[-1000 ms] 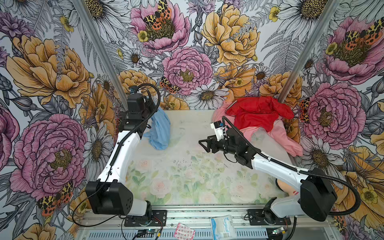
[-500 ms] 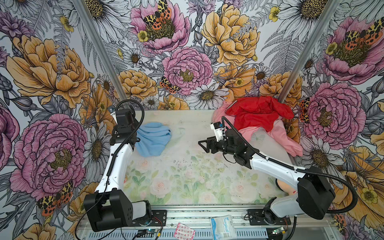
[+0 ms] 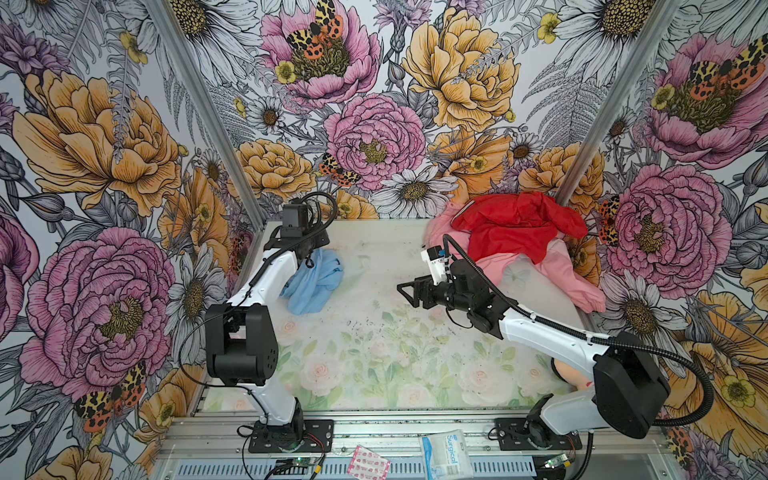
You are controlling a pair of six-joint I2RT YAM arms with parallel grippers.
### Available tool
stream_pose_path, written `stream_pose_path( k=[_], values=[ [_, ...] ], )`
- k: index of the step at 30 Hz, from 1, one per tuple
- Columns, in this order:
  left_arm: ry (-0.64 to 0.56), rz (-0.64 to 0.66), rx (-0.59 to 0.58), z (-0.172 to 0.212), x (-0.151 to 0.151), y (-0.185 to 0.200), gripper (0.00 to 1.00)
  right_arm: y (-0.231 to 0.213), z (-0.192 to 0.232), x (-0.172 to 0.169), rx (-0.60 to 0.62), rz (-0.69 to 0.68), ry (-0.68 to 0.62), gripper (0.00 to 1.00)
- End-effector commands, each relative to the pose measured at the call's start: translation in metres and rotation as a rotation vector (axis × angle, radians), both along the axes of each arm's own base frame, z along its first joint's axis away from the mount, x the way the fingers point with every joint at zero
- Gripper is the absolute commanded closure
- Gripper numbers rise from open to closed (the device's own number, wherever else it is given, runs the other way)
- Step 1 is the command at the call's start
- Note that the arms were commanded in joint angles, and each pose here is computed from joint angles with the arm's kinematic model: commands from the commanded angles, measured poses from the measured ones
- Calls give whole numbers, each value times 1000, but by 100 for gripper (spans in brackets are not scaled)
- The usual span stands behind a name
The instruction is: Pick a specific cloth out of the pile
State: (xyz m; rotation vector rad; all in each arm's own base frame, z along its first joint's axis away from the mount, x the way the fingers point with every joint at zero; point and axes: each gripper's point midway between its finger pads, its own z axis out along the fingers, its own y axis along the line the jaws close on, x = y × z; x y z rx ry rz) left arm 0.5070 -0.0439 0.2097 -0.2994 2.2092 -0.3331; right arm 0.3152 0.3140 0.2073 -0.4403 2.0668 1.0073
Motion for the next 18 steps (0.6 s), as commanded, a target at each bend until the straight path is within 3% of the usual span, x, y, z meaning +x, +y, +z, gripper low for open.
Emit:
stream_pose_path(
  k=[1,7,16,17,18],
  values=[
    [48,-178,-143,-15,0,-37,100,7,3,0,27,21,-5,21],
    [162,-54,-124,-64,-20,3,100,7,-5,-1,25,20,12,21],
    [267,276,194,-101,-68,88,96,16,-13,1,47,37,42,21],
    [276,292,207,-105,-70,91,92,17,-14,1,49,39,44,22],
    [287,291,209,-110,-71,91,79,17,-15,1,48,40,46,21]
  ],
)
